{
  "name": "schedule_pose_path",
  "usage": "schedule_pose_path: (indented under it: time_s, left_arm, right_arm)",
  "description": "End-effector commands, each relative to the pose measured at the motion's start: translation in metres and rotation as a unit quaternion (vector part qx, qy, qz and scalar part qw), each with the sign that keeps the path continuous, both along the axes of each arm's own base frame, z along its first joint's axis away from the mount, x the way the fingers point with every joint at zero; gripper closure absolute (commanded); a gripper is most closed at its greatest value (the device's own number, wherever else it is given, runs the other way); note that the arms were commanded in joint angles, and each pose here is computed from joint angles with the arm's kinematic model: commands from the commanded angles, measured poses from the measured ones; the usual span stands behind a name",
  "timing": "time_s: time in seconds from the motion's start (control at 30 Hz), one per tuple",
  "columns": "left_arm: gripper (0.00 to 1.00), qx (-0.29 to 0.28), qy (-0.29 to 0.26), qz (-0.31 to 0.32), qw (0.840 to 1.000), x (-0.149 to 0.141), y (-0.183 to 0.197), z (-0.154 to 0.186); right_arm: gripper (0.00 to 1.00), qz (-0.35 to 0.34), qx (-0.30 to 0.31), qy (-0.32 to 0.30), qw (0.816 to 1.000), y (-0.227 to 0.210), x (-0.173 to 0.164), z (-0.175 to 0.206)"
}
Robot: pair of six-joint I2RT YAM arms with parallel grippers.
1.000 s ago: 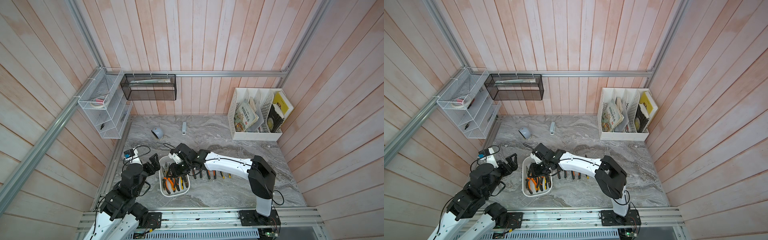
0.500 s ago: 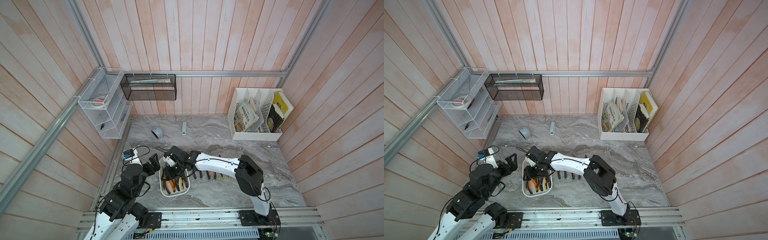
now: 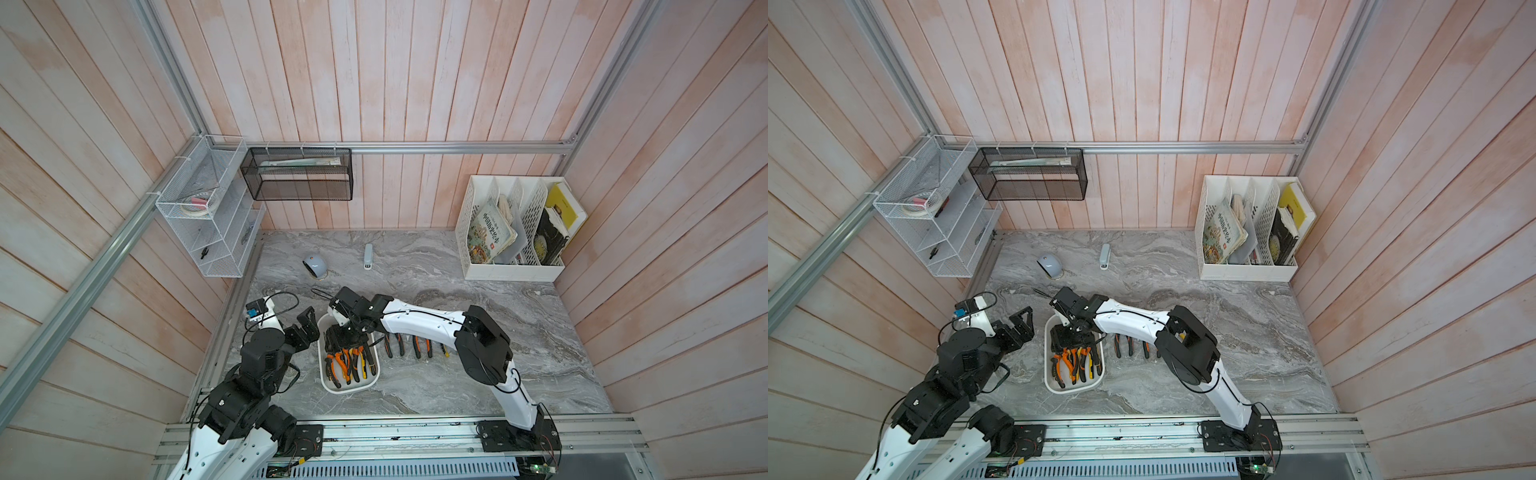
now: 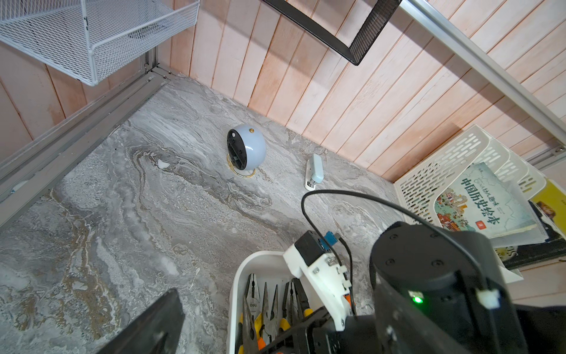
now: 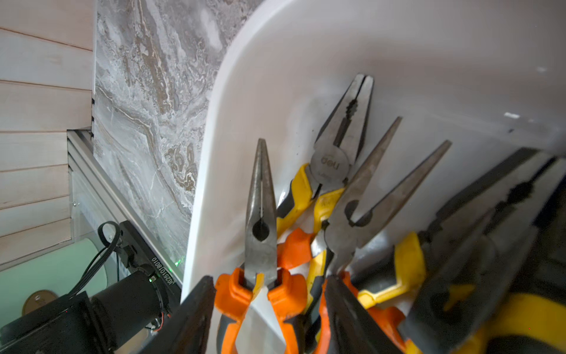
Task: Take the pliers out of the storage box
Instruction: Pick up the pliers from the storage box.
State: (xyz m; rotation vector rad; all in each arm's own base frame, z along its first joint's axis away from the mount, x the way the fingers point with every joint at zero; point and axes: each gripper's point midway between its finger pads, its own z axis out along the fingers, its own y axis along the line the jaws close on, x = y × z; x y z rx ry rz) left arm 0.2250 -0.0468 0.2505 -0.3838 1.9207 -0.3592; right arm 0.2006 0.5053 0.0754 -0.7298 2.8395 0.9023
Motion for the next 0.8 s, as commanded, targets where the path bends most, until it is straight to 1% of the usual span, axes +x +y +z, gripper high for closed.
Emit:
schedule_pose_path:
  time_s: [0.0,0.2,0.77]
  left_arm:
    - [0.00,0.005,-0.005,0.003,1.000,0.000,0.002,0.000]
    - [0.00,0.005,-0.005,0.003,1.000,0.000,0.002,0.000]
    - [0.00,0.006,-0.004,0.003,1.000,0.000,0.002,0.000]
  right_arm:
    - [0.40,0.006,-0.014,-0.015,1.000,0.001,0.009,-0.001]
    - [0.42,0.020,-0.023,-0.014,0.999,0.010,0.011,-0.006]
    - [0.50,0.032,-0.085,-0.008,0.996,-0.001,0.005,-0.036]
